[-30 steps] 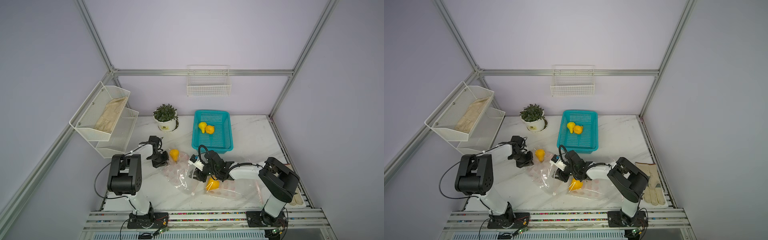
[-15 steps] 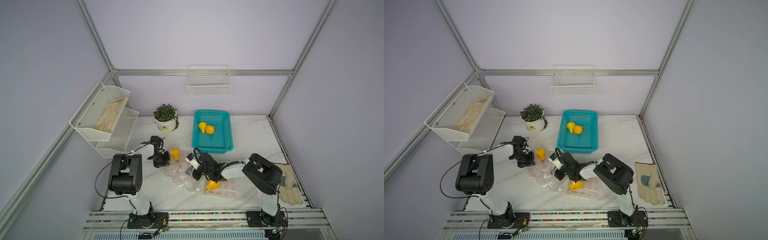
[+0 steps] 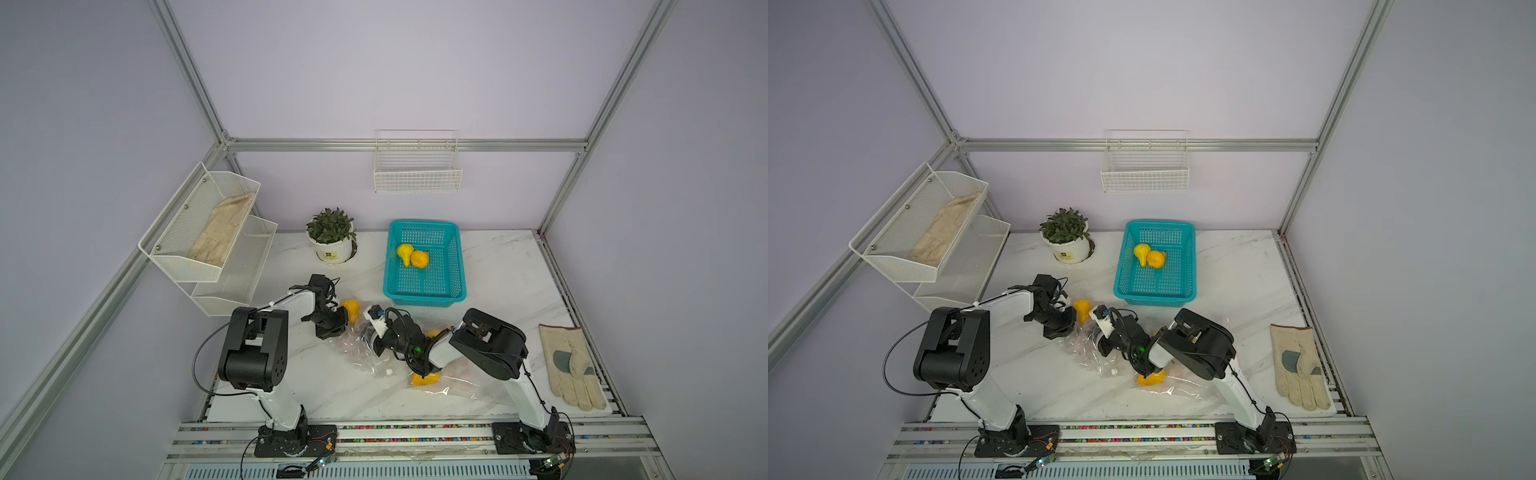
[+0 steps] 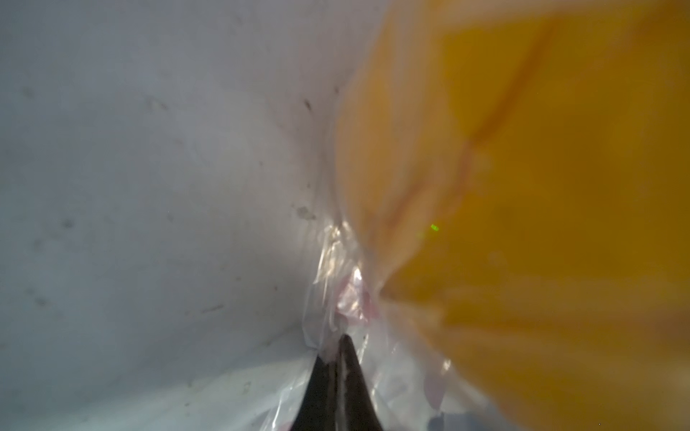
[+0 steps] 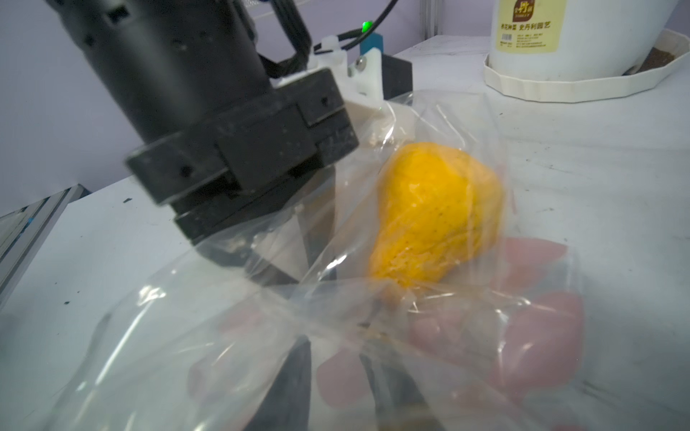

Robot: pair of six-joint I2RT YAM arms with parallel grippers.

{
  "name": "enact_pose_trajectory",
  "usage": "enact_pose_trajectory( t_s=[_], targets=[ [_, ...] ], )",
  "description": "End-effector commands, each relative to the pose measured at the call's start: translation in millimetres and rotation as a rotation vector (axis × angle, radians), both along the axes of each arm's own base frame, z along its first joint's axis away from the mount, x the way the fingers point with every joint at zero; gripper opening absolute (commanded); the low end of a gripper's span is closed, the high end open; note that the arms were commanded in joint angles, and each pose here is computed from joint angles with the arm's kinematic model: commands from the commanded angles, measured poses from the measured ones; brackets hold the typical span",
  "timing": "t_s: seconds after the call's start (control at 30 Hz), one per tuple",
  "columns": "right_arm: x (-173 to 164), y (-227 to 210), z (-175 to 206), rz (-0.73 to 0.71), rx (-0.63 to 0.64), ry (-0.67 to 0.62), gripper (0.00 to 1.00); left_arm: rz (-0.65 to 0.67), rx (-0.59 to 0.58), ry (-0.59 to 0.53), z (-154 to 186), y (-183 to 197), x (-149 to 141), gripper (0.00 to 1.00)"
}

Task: Open the zip-top bag and take out the pear
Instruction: Adjust the zipper food storage bag at the center of the board.

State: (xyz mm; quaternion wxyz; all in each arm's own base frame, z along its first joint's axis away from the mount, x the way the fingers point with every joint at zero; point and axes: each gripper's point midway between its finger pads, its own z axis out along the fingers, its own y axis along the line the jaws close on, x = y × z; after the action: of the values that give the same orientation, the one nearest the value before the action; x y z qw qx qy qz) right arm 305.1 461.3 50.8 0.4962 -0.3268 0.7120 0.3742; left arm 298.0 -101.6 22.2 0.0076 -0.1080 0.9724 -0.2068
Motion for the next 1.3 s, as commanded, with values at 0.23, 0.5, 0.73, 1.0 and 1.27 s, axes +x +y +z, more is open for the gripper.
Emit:
enact_pose_trajectory(
  t_s=[0.23,0.5,0.73,1.0,1.27],
  targets=[
    [60,-23,1,-0.382,-0.096,-0.013,0.29,-0.09,-0.057,-0.023,36,-18,-42,0.08],
    [40,-36,-25,-0.322,-0.174,0.015,0.29,0.069,0.03,-0.308,124,25,2,0.44],
    [17,-30,-37,-0.183,-0.202,0.014,0.29,0.063,-0.01,-0.346,139,30,64,0.59],
    [16,-29,-38,-0.171,-0.205,0.018,0.29,-0.018,-0.152,-0.25,100,-7,117,0.62],
    [9,-23,-35,-0.116,-0.181,0.009,0.29,0.006,-0.147,-0.224,69,-7,129,0.25]
  ],
)
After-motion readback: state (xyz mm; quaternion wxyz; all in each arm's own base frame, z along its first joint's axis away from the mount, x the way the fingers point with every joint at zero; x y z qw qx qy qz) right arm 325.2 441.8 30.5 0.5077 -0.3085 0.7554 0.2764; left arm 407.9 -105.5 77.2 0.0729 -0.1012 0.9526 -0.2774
